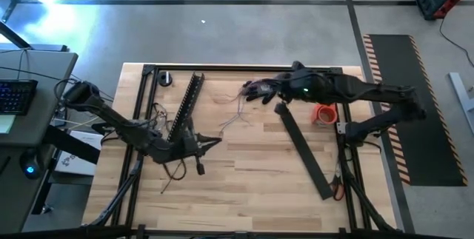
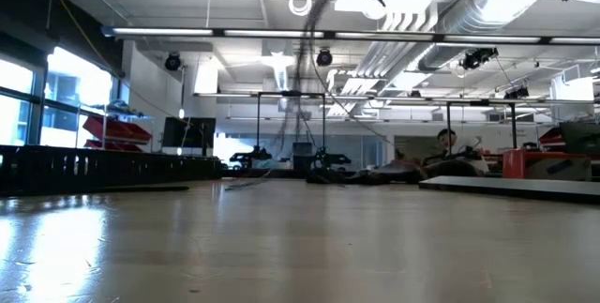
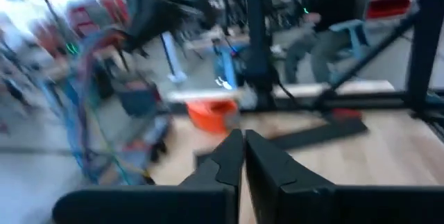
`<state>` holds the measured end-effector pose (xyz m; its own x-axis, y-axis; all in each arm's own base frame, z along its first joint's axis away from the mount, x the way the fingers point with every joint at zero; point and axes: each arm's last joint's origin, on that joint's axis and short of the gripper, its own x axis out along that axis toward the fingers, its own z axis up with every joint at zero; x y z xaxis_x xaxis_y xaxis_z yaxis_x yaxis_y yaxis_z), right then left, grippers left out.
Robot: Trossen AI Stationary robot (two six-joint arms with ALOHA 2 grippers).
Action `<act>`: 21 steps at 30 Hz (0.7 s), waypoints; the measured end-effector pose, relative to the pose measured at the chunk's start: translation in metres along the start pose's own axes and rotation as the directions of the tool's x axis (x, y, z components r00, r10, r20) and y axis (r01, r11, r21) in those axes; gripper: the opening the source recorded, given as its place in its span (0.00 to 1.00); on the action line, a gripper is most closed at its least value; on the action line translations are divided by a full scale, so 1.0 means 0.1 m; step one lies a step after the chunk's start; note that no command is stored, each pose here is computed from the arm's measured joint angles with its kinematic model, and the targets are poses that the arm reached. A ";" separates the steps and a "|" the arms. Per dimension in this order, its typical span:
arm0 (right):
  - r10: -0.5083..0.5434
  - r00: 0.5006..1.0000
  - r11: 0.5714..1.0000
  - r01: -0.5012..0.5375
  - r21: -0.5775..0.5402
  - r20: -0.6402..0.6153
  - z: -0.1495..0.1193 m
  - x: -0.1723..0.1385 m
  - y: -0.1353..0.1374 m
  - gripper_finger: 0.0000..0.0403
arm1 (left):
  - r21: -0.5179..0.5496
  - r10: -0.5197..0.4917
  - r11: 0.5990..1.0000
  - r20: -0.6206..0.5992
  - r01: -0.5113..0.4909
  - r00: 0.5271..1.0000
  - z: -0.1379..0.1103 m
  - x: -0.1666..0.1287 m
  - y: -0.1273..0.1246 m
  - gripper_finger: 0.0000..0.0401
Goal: Ziptie cables
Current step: Prepare the cable wires to the center of the table
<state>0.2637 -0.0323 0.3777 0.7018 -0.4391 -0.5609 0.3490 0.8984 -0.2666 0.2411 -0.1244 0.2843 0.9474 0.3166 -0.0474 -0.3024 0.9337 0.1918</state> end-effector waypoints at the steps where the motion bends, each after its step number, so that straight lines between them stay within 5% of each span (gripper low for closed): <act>1: 0.044 0.998 0.999 -0.043 -0.018 0.036 0.08 -0.08 0.05 0.01 | 0.036 0.029 0.999 0.016 -0.030 0.999 0.09 -0.04 -0.01 0.00; 5: 0.258 0.956 0.964 -0.245 -0.107 0.140 0.27 -0.34 0.27 0.01 | 0.159 0.138 0.977 0.041 -0.142 0.990 0.39 -0.16 -0.05 0.00; 9: 0.354 0.926 0.926 -0.327 -0.188 0.131 0.27 -0.37 0.55 0.01 | 0.152 0.146 0.976 0.061 -0.153 0.987 0.59 -0.21 -0.05 0.02; 13: 0.322 0.943 0.930 -0.297 -0.217 0.088 0.24 -0.26 0.76 0.01 | 0.199 0.081 0.976 0.061 -0.092 0.995 0.69 -0.24 -0.09 0.14; 18: 0.207 0.975 0.962 -0.188 -0.198 0.079 0.23 -0.15 0.87 0.01 | 0.167 -0.031 0.986 0.061 0.020 0.998 0.66 -0.10 -0.07 0.42; 21: 0.140 0.986 0.978 -0.123 -0.169 0.093 0.24 -0.13 0.86 0.00 | 0.165 -0.012 0.986 0.039 0.006 0.999 0.57 0.07 -0.07 0.57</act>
<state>0.2995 0.0501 0.3809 0.7984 -0.3077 -0.5176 0.1501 0.9341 -0.3238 0.2564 -0.1385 0.3385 0.9544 0.2984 -0.0114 -0.2757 0.8951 0.3503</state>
